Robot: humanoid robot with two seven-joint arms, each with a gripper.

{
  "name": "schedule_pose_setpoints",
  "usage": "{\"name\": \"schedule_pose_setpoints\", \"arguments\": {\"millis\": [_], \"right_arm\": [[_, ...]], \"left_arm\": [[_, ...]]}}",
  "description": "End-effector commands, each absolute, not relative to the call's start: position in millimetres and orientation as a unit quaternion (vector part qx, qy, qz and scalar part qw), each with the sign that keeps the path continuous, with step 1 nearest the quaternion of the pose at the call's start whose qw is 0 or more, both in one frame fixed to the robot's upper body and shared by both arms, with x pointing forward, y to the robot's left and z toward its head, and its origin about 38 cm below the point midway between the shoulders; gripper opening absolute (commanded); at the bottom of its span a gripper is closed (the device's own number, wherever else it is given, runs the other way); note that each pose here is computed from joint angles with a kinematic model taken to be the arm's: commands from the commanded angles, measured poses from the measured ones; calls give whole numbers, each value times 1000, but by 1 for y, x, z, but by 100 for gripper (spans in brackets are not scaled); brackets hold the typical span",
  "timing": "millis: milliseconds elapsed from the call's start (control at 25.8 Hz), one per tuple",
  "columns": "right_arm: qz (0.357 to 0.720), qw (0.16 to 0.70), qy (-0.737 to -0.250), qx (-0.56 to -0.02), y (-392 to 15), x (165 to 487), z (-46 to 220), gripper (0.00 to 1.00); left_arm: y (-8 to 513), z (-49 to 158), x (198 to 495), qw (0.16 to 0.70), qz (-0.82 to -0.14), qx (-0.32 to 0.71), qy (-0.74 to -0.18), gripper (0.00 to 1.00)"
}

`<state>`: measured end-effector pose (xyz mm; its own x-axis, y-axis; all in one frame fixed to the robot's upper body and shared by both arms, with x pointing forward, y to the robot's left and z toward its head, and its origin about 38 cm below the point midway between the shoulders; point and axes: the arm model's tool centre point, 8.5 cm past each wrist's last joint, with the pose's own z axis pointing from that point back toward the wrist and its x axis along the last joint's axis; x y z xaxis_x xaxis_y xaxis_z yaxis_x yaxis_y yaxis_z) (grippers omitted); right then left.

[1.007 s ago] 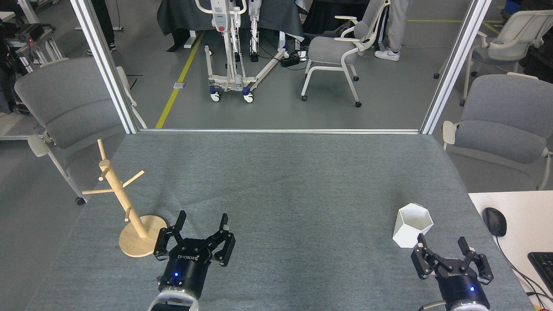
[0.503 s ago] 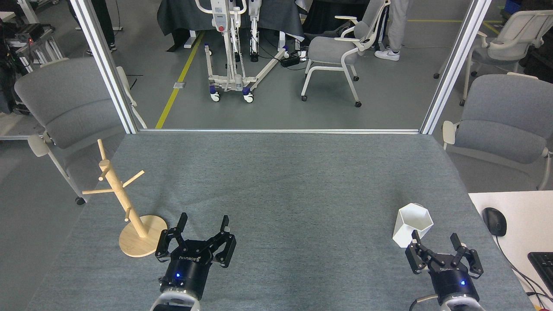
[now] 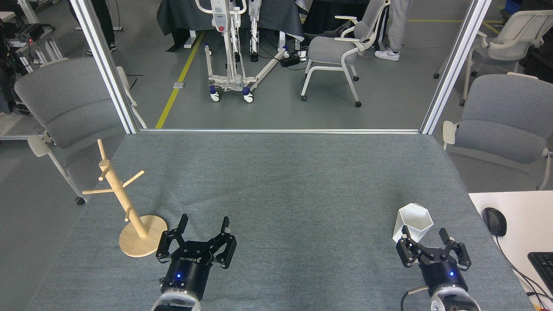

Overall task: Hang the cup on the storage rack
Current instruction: 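Close the right gripper on the white cup's rim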

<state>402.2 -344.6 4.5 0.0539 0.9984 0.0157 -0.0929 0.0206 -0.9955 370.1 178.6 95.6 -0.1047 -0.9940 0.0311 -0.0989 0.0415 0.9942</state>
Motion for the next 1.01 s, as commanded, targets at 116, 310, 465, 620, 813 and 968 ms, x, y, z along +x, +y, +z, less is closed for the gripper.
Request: {"name": "schedule_pose_setpoints", "arguments": {"millis": [116, 310, 465, 620, 813, 968], "right_arm": [[505, 543, -464, -484, -347, 406, 4, 99], [505, 547, -463, -481, -347, 412, 3, 99], [503, 549, -462, -482, -349, 418, 5, 99], [504, 551, -460, -480, -349, 421, 4, 99], [505, 555, -458, -476, -347, 424, 1, 99], [507, 557, -458, -472, -343, 423, -2, 99]], "left_arm": [[178, 95, 370, 458, -490, 487, -559, 100], [178, 95, 370, 458, -490, 488, -559, 100], [178, 95, 370, 458, -490, 488, -559, 100], [178, 91, 371, 462, -492, 486, -555, 100], [178, 90, 372, 463, -492, 486, -554, 100], [177, 88, 373, 465, -493, 484, -553, 100]]}}
